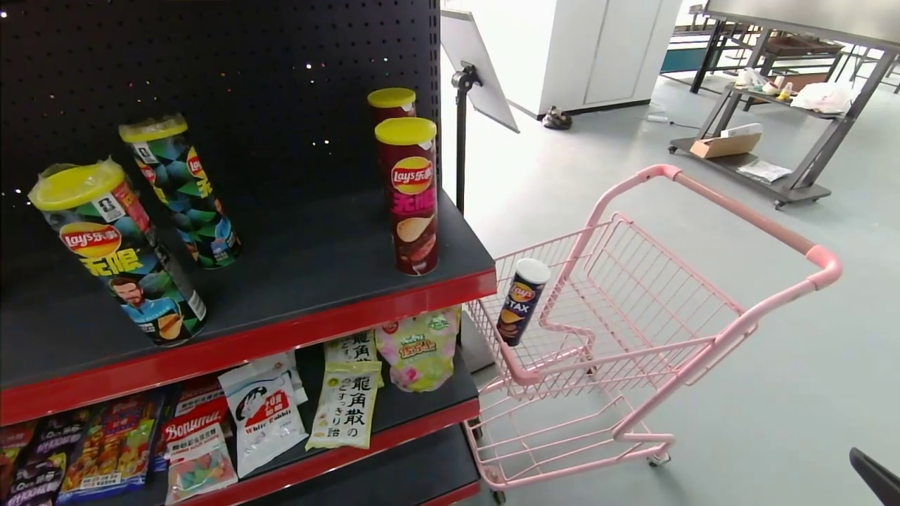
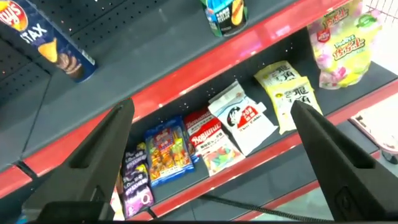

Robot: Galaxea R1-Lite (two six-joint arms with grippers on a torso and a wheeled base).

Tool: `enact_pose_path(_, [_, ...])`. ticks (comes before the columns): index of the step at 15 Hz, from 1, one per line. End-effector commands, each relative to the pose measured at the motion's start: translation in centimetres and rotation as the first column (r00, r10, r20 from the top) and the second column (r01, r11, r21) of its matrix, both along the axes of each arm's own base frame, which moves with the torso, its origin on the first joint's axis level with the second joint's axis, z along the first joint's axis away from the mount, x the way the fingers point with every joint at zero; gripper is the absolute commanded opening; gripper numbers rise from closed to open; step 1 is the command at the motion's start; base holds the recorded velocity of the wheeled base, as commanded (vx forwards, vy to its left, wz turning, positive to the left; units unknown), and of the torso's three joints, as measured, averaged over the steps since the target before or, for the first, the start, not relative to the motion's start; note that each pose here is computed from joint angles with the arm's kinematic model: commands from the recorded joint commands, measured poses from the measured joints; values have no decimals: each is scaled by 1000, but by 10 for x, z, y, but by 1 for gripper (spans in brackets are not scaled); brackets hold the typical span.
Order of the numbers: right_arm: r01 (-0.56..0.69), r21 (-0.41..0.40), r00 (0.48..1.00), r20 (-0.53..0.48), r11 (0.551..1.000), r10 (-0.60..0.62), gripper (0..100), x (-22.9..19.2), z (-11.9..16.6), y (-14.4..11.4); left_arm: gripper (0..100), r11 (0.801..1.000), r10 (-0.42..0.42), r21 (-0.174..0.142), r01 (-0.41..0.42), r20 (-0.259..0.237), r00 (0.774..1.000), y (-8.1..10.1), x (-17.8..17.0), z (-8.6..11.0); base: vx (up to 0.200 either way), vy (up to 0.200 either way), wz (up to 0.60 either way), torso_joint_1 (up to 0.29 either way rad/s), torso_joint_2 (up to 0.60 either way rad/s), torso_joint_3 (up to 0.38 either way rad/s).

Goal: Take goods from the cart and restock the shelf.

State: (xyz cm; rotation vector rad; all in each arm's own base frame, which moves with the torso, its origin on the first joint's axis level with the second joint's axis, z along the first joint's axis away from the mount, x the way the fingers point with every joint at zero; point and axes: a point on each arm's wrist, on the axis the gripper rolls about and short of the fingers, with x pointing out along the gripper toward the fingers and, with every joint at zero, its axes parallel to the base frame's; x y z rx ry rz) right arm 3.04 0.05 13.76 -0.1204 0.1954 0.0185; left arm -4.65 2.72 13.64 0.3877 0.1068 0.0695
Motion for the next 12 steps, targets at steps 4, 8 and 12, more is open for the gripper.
enact_pose_path(4, [0, 1, 1000, -3, 1000, 0, 100, -3, -7, 0, 100, 1000, 1, -2, -1, 9, 1000, 0, -1, -1, 0, 0, 0, -138, 364, 227])
enact_pose_path(8, [0, -1, 1000, -8, 1000, 0, 100, -4, -10, 0, 100, 999, -3, 34, 2, 9, 1000, 0, -1, 1, 0, 0, 0, -155, 406, 264])
enact_pose_path(12, [0, -1, 1000, -9, 1000, 0, 100, -4, -11, 0, 100, 999, -1, 35, 1, 4, 1000, 0, -1, 0, 0, 0, 0, -174, 536, 353])
